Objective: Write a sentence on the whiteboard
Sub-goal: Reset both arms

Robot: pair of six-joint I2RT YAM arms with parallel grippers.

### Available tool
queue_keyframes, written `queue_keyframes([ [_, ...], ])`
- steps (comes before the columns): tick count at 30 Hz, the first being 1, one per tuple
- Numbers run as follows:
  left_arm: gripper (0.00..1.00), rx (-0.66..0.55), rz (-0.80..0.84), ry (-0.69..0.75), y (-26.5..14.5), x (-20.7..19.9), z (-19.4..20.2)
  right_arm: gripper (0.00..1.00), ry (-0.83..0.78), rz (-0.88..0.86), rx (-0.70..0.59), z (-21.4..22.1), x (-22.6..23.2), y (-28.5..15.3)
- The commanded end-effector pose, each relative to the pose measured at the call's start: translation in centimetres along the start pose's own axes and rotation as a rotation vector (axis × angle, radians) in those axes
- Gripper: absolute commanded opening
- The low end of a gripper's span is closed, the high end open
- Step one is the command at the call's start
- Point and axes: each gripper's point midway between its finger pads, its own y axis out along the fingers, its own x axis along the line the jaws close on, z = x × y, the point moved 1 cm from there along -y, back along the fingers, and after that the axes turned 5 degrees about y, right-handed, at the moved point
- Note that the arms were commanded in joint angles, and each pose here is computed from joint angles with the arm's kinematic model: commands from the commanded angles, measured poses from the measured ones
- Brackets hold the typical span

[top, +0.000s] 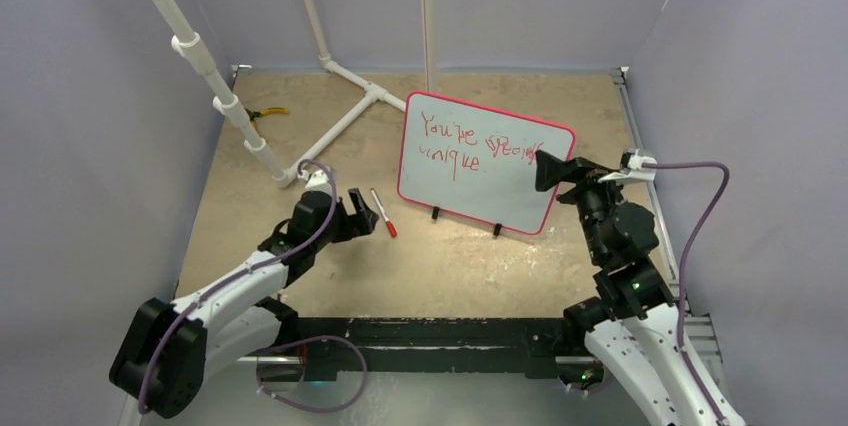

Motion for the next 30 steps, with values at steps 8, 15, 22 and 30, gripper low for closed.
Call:
queue_keyframes([
  [8,0.96,-0.454,-0.229,0.092,-10.5,-2.4,-18.9,0.99,-0.043,0.017,-0.281,-7.3,0.2,-2.0],
  [15,0.97,-0.548,-0.276,0.233,-14.4,-3.8,-24.1,0.99,-0.047,0.007,-0.352,-8.5,0.1,-3.3],
  [22,0.97,-0.604,-0.258,0.267,-13.9,-2.9,-22.8,0.99,-0.052,0.018,-0.366,-8.7,-0.2,-3.4],
  [30,0.97,-0.604,-0.282,0.280,-14.2,-2.3,-22.5,0.99,-0.047,0.041,-0.370,-8.6,-0.6,-3.2],
])
